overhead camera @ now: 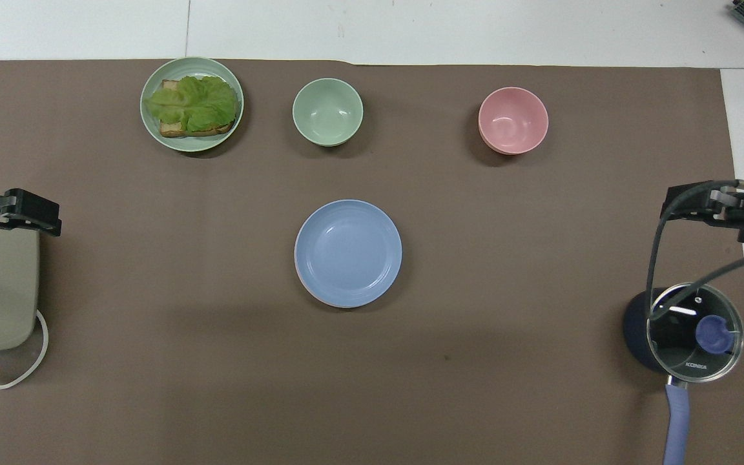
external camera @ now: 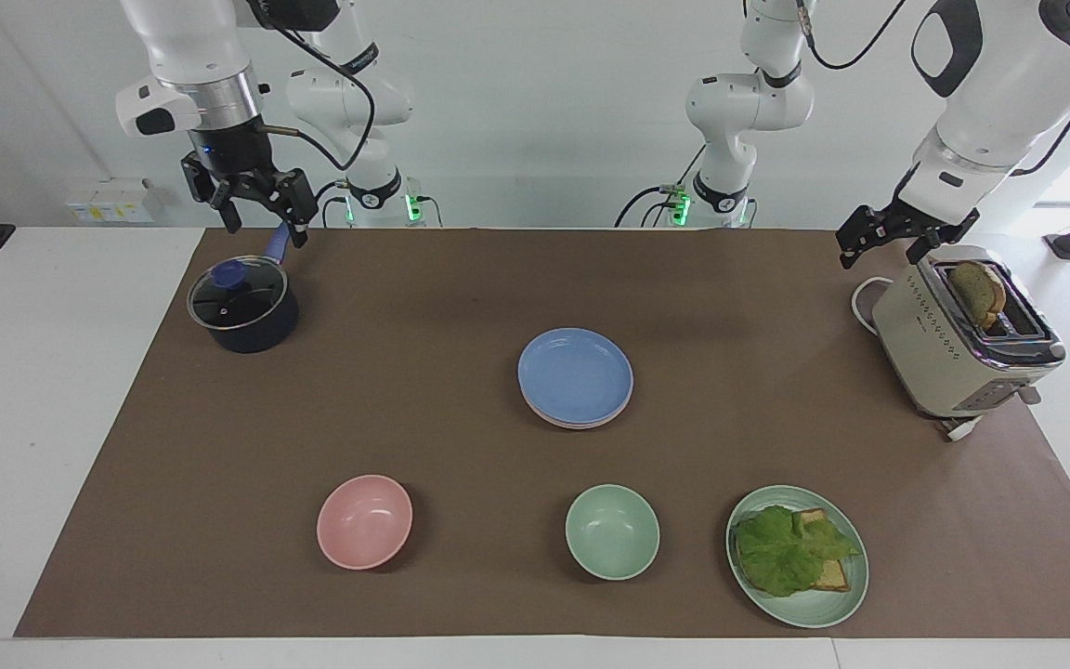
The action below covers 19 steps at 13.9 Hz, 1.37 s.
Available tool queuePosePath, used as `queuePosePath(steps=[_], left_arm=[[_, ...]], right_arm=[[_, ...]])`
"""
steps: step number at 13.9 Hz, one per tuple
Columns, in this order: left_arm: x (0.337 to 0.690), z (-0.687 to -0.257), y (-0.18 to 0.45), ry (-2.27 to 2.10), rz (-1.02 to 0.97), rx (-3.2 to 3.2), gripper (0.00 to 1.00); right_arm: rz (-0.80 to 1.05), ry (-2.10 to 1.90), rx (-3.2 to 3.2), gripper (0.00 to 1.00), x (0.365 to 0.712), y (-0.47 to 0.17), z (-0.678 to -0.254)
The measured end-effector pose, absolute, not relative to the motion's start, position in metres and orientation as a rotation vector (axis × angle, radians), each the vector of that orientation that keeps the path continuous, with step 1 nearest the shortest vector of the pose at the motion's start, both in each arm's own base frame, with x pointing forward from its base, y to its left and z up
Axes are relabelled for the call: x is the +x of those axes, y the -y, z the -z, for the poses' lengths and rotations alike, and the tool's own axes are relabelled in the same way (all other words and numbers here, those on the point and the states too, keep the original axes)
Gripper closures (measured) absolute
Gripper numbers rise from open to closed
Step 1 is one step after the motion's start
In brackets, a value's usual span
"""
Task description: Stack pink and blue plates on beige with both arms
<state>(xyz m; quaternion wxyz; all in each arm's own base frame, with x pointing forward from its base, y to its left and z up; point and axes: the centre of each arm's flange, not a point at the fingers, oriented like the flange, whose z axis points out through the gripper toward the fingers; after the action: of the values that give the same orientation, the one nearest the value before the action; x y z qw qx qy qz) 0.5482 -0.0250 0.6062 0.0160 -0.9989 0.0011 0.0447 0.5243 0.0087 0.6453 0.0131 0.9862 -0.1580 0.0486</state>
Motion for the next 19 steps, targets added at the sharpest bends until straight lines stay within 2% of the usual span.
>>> queuePosePath(steps=[7, 19], left_arm=[[0.548, -0.606, 0.025, -0.003, -0.139, -3.106, 0.00], [0.548, -0.606, 0.025, -0.003, -0.139, -3.106, 0.00]], right_arm=[[-0.140, 0.365, 3.087, 0.00, 0.523, 0.033, -0.646], [-0.075, 0.347, 3.095, 0.00, 0.519, 0.034, -0.641]])
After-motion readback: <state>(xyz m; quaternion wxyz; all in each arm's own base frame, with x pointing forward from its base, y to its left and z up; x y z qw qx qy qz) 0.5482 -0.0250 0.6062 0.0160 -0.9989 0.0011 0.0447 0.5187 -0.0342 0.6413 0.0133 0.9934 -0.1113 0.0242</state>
